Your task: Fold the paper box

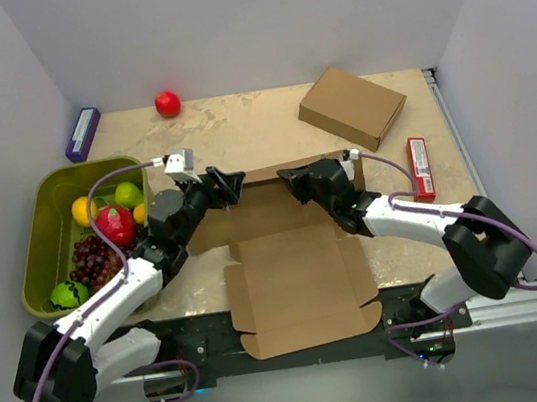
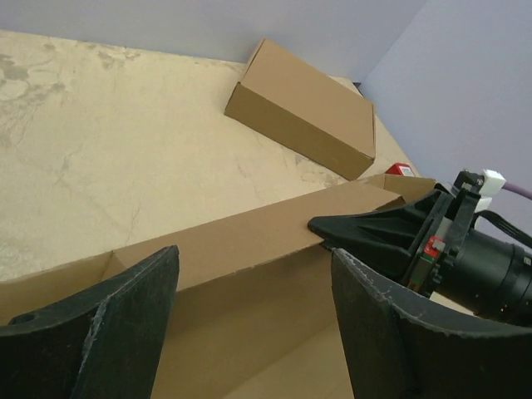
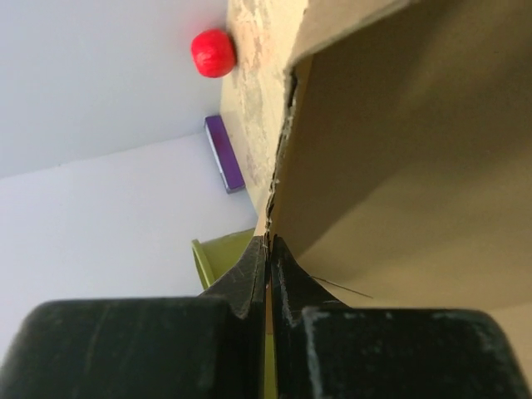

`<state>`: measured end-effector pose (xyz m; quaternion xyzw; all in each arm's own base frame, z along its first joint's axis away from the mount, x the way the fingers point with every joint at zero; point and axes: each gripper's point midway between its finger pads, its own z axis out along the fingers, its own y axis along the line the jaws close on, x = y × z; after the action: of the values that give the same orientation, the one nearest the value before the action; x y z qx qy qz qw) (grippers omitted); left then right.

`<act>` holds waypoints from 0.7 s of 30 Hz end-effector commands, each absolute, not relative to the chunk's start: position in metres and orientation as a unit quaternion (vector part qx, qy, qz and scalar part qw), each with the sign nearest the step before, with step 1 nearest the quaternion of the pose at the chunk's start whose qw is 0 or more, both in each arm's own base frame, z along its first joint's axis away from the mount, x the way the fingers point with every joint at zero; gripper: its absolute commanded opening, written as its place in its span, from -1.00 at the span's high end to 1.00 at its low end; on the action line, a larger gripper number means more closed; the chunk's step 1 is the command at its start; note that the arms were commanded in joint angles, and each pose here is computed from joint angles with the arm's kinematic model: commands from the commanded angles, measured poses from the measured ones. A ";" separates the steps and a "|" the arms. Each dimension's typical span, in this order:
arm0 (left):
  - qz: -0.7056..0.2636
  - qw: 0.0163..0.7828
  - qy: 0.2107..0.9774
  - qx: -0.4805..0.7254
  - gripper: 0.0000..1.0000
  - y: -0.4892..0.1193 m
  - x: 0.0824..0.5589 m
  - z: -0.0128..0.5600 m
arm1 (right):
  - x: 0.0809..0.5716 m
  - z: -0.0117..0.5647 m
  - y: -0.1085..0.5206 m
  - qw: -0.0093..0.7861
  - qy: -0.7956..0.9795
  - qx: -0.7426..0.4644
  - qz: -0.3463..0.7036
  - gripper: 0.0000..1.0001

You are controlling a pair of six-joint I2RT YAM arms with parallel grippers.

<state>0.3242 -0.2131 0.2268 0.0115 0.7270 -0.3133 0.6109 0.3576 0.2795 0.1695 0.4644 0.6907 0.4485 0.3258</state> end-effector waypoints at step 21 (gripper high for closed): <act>-0.344 0.592 0.728 -0.033 -0.48 -0.197 0.352 0.243 | 0.356 0.219 0.274 0.478 0.608 0.310 0.553 1.00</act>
<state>0.3527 -0.1966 0.2489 -0.0171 0.7318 -0.3279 0.5971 0.3592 0.2790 0.2095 0.3493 0.6226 0.5495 0.4341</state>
